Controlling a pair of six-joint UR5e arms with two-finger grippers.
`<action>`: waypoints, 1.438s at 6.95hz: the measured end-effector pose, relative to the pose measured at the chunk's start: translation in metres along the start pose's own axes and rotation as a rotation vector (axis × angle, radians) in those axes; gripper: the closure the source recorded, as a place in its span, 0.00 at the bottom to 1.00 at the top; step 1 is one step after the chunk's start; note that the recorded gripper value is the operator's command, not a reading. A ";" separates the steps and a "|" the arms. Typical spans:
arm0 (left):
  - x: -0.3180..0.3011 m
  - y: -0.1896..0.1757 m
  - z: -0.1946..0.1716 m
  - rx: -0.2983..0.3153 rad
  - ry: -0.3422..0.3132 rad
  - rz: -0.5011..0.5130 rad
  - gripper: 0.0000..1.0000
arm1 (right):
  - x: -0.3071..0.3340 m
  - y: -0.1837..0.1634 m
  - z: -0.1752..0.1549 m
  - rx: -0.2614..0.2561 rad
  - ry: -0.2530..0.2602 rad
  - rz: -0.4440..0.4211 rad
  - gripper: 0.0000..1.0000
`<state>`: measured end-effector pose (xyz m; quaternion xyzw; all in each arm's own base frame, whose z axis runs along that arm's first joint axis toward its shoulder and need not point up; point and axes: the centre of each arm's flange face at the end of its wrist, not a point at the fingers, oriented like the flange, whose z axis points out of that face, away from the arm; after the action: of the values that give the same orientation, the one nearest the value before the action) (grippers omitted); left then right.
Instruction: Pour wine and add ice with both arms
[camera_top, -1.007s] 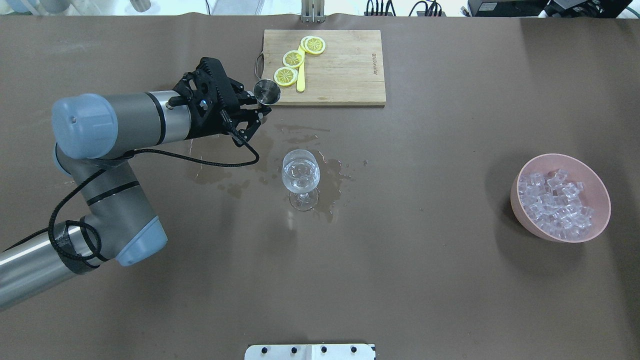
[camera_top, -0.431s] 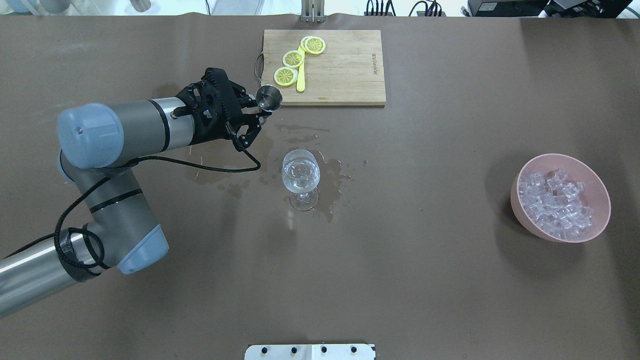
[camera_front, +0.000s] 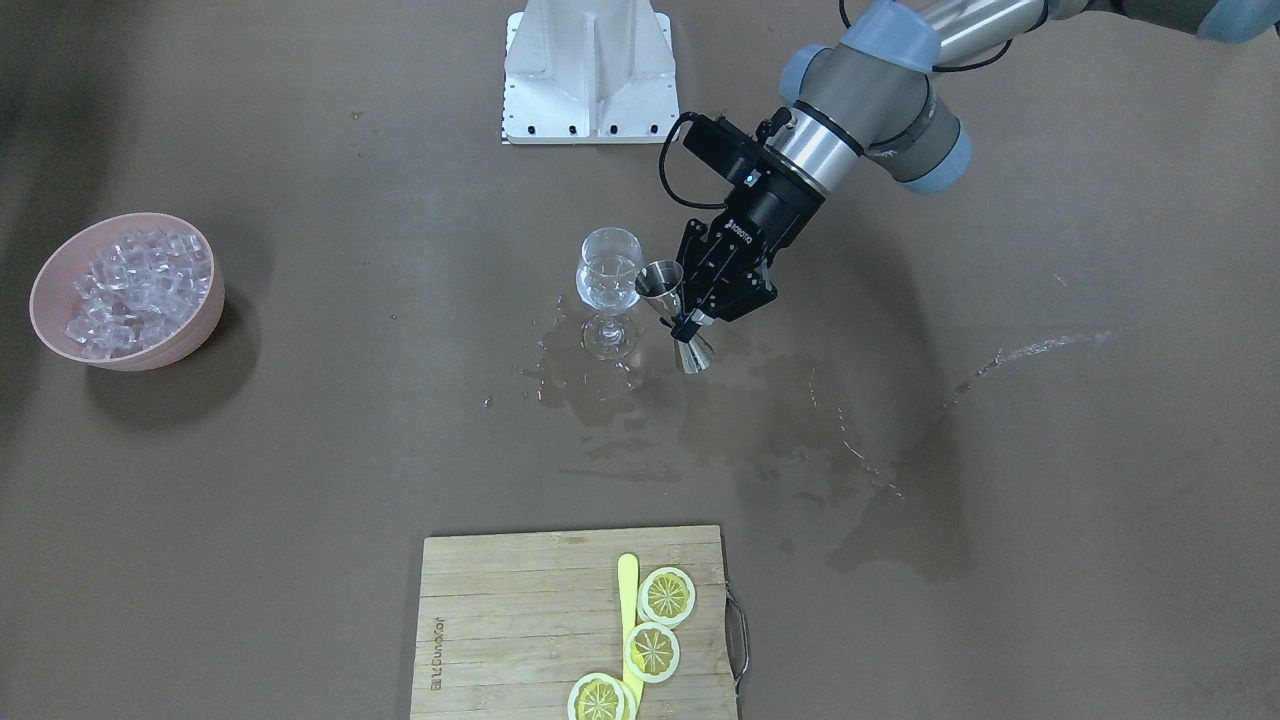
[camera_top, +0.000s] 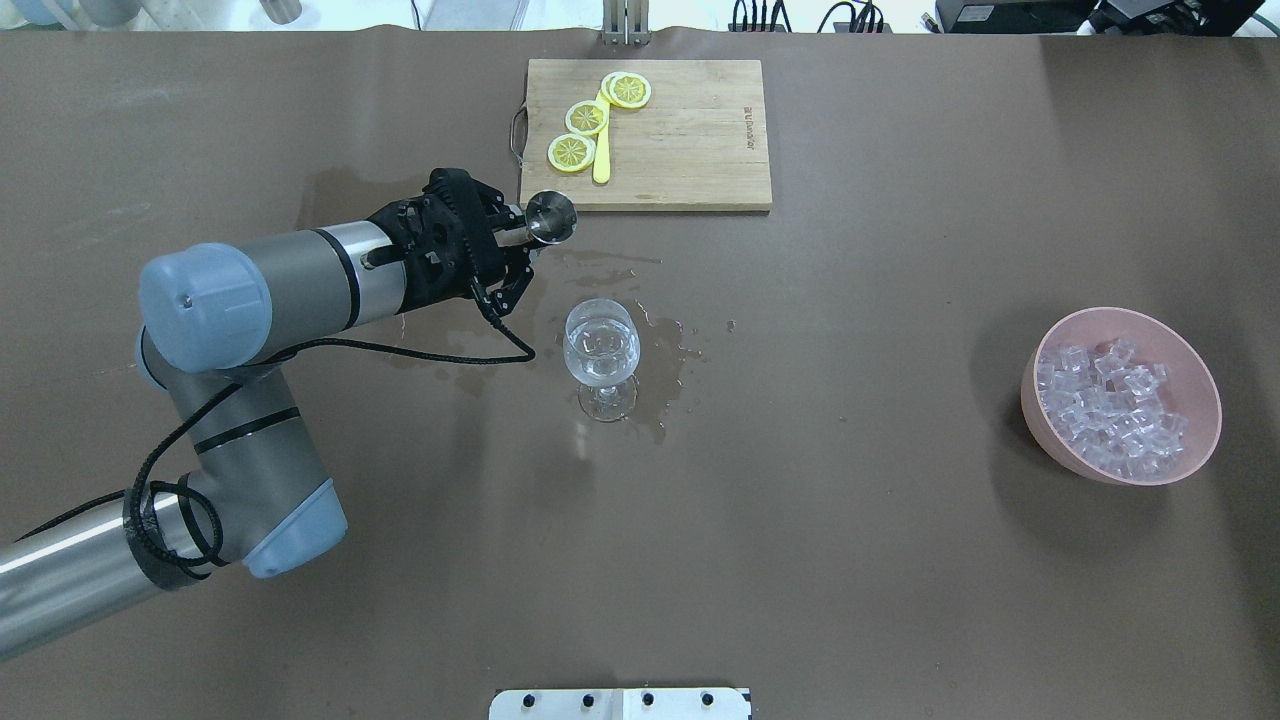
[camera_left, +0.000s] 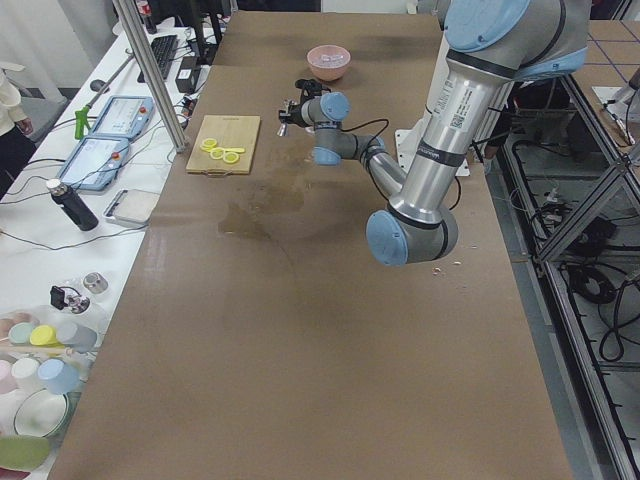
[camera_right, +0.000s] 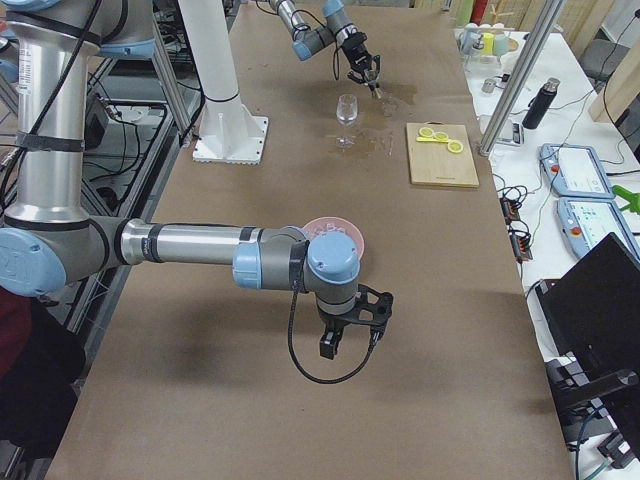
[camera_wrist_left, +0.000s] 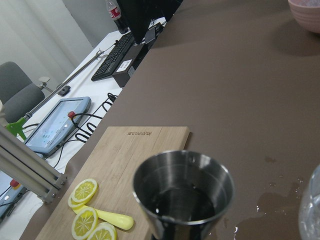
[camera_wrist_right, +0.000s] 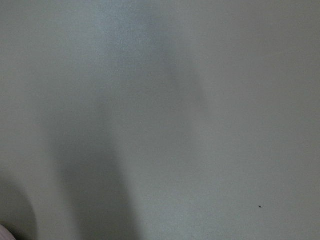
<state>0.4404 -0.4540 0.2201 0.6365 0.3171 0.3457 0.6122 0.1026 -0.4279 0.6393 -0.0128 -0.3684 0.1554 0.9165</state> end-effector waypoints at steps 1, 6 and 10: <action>0.001 -0.003 -0.002 0.008 -0.001 0.016 1.00 | -0.002 0.000 -0.001 0.003 -0.001 0.003 0.00; 0.015 -0.009 -0.005 0.017 -0.043 0.166 1.00 | -0.003 -0.001 -0.003 0.005 -0.003 0.004 0.00; 0.029 -0.010 -0.010 0.022 -0.067 0.255 1.00 | -0.001 0.000 -0.002 0.003 -0.002 0.006 0.00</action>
<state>0.4482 -0.4239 0.2116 0.6895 0.2165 0.3958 0.5667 0.1025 -0.4278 0.6372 -0.0126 -0.3690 0.1587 0.9157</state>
